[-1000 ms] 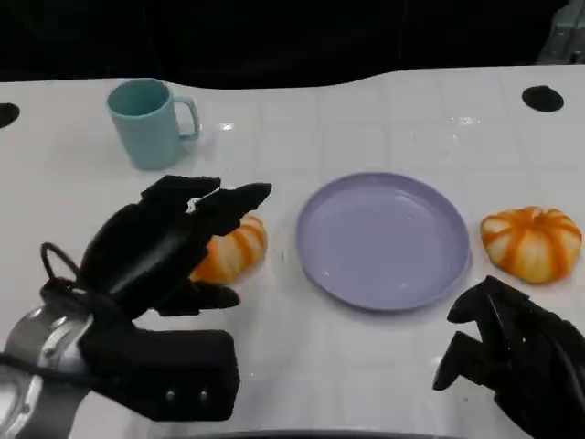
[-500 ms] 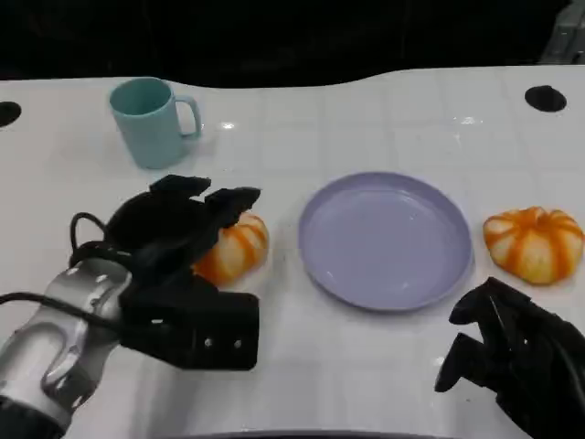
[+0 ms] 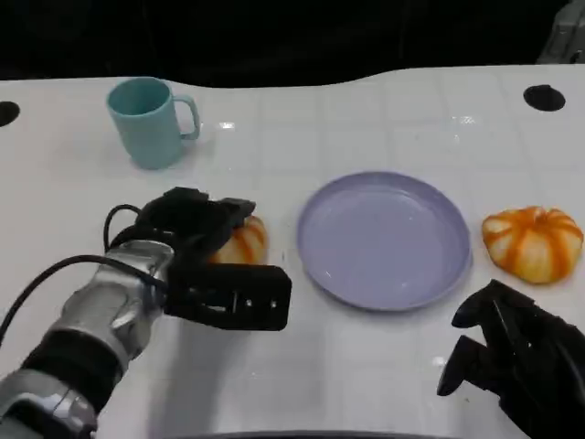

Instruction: Grasp the bread from the table and place it into the plate.

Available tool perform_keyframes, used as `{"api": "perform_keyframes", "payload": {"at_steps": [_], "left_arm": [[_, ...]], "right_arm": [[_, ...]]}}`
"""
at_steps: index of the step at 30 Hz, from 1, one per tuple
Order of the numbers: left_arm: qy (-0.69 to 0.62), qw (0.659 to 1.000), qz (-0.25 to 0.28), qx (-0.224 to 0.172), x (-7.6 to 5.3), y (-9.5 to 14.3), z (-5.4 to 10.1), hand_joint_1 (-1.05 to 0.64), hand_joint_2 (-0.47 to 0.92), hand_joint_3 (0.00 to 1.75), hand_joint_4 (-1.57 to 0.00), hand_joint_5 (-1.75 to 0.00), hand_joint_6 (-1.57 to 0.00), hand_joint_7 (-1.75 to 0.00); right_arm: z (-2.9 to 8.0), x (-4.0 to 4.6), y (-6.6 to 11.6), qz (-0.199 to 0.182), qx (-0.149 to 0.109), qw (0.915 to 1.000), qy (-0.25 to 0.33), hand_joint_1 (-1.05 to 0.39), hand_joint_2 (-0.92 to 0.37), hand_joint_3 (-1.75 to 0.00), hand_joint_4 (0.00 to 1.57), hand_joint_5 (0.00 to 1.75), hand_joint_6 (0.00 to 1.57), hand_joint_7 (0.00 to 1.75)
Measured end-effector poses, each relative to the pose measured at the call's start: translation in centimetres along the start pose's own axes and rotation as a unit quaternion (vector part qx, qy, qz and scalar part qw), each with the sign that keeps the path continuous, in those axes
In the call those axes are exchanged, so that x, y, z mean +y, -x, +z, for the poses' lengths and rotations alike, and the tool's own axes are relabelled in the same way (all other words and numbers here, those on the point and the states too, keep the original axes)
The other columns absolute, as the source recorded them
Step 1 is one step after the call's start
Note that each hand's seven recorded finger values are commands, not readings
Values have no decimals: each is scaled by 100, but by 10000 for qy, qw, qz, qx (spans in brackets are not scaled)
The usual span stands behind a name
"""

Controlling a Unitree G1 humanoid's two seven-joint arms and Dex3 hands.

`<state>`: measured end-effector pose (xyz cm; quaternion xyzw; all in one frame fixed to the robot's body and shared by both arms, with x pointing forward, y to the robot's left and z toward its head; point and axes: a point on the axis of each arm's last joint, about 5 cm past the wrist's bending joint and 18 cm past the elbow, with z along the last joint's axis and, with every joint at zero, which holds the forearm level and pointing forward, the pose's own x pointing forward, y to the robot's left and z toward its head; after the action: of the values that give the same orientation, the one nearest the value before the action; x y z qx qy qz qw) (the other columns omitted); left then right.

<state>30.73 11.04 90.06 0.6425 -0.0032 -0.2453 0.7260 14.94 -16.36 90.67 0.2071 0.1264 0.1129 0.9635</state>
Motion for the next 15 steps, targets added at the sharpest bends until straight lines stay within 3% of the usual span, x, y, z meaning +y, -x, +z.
{"api": "perform_keyframes", "payload": {"at_steps": [5,15], "left_arm": [[73,9996,-219,169,-78,-84,17,-30,77,0,-3,-24,-21,-1],[-7,9992,-244,324,-83,-151,61,-23,82,1,-15,-21,-29,-2]], "right_arm": [[-4,5,19,9,3,10000,4,-46,-92,-40,65,175,52,159],[-12,10,63,3,3,10000,-12,-45,-92,-42,65,175,52,158]]}}
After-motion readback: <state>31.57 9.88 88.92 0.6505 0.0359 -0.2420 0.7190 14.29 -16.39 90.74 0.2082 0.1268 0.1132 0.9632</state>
